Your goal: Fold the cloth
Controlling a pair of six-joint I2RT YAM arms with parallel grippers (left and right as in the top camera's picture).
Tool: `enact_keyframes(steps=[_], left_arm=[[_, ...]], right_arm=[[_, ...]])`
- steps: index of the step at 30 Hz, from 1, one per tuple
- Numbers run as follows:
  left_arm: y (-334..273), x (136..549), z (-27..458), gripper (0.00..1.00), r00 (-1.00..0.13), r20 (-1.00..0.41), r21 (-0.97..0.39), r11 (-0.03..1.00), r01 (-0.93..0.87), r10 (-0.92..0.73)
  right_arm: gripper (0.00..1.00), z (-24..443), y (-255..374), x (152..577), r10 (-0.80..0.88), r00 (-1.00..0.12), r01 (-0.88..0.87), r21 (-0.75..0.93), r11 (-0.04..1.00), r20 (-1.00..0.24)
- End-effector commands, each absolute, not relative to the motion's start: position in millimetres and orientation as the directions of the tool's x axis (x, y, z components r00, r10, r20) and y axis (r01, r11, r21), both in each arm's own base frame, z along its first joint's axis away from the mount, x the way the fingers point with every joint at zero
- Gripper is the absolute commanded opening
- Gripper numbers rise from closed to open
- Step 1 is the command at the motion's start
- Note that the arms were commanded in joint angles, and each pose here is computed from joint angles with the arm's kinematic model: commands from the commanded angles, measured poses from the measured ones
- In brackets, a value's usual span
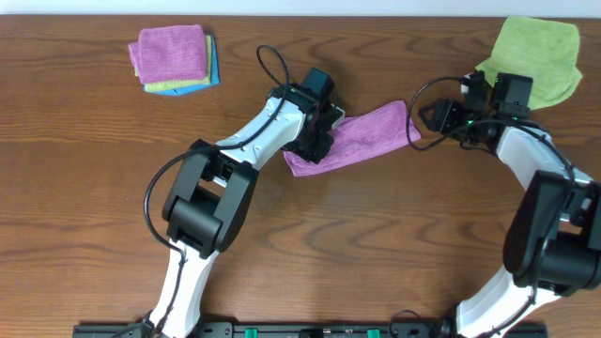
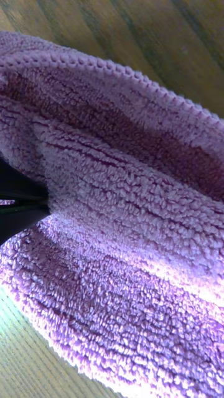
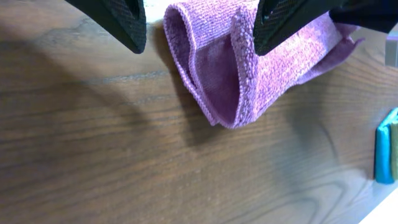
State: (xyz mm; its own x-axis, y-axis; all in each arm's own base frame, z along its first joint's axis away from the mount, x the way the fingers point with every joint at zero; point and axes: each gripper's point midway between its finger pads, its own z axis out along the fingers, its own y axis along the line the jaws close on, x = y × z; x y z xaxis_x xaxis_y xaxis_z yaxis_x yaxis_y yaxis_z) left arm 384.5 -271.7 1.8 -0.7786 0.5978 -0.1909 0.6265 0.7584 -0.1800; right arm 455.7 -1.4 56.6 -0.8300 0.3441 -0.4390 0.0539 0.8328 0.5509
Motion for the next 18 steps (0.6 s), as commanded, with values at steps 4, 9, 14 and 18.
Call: enact_keyframes(steps=[4, 9, 14, 18], left_arm=[[-276.1, 376.4, -7.9, 0.06, -0.753, -0.181, -0.195, 0.727, 0.658, 0.633], [-289.2, 368.1, -6.2, 0.06, -0.707, -0.201, -0.219, 0.673, 0.707, 0.678], [-295.3, 352.9, -7.5, 0.06, -0.647, -0.18, -0.213, 0.613, 0.761, 0.74], [-295.4, 350.4, -7.7, 0.06, -0.642, -0.174, -0.213, 0.608, 0.765, 0.746]], right_arm=[[0.58, 47.6, 11.8, 448.6, 0.273, -0.86, 0.002, 0.532, 0.847, -0.432], [0.63, 43.8, 11.0, 444.9, 0.257, -0.868, -0.004, 0.525, 0.851, -0.424], [0.64, 43.6, 0.7, 444.5, 0.267, -0.863, 0.006, 0.521, 0.854, -0.428], [0.64, 39.1, -3.1, 437.4, 0.248, -0.876, 0.007, 0.506, 0.863, -0.412]])
